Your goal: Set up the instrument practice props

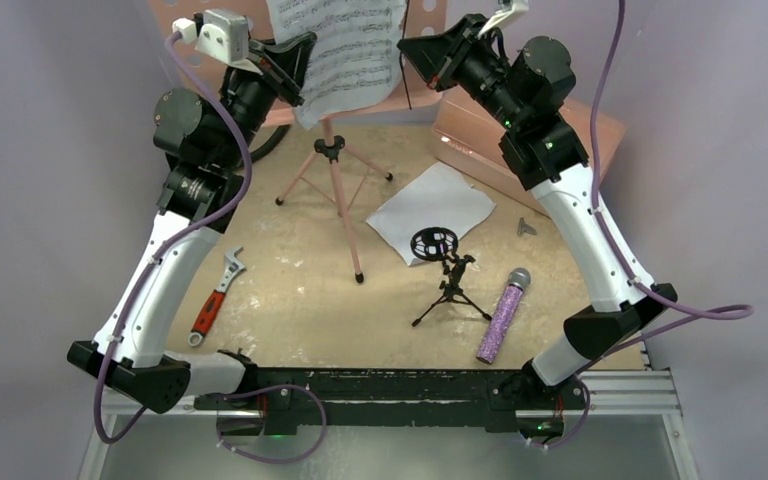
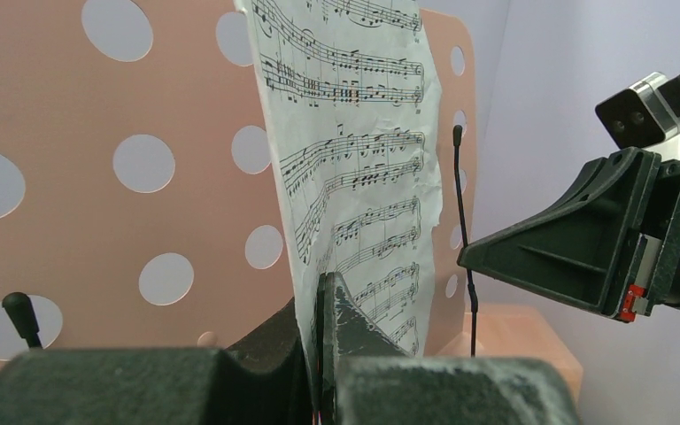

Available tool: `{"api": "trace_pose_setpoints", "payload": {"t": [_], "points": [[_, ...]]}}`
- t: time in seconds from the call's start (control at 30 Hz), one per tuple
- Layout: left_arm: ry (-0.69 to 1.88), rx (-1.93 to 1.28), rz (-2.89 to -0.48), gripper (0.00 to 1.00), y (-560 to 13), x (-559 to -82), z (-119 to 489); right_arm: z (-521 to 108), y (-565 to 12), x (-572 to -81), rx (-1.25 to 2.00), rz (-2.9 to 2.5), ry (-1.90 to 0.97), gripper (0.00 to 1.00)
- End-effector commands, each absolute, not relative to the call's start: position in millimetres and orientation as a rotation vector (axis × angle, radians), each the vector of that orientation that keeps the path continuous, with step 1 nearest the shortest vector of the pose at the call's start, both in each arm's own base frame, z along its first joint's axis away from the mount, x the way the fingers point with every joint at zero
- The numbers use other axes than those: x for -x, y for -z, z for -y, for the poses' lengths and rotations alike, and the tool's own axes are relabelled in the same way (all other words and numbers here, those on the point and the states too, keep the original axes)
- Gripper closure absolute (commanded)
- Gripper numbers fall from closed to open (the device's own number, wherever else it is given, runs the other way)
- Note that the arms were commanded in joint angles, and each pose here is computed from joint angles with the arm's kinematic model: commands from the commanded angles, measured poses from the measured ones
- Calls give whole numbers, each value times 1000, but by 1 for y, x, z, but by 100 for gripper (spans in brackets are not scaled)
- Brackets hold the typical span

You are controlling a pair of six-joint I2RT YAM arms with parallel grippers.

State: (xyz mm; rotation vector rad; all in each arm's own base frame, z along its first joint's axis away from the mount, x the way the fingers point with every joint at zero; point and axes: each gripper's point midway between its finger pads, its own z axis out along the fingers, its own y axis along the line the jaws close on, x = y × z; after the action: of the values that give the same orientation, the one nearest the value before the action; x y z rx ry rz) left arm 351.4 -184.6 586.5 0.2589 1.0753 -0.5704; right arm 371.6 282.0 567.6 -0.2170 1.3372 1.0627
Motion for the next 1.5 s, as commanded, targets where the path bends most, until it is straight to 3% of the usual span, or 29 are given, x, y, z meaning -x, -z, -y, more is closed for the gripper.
{"api": "trace_pose_setpoints", "payload": {"t": [0.0,1.4,1.47], "points": [[617,-259,-997,100,-610,-342,187,-272,-619,-334,300,-1133,-1086,100],[850,-317,-972,100,-612,-353,232,-278,-619,-329,331,-1122,-1130,100],[832,-311,-981,94,-611,-353,230,-279,-617,-330,330,-1126,-1129,100]]}}
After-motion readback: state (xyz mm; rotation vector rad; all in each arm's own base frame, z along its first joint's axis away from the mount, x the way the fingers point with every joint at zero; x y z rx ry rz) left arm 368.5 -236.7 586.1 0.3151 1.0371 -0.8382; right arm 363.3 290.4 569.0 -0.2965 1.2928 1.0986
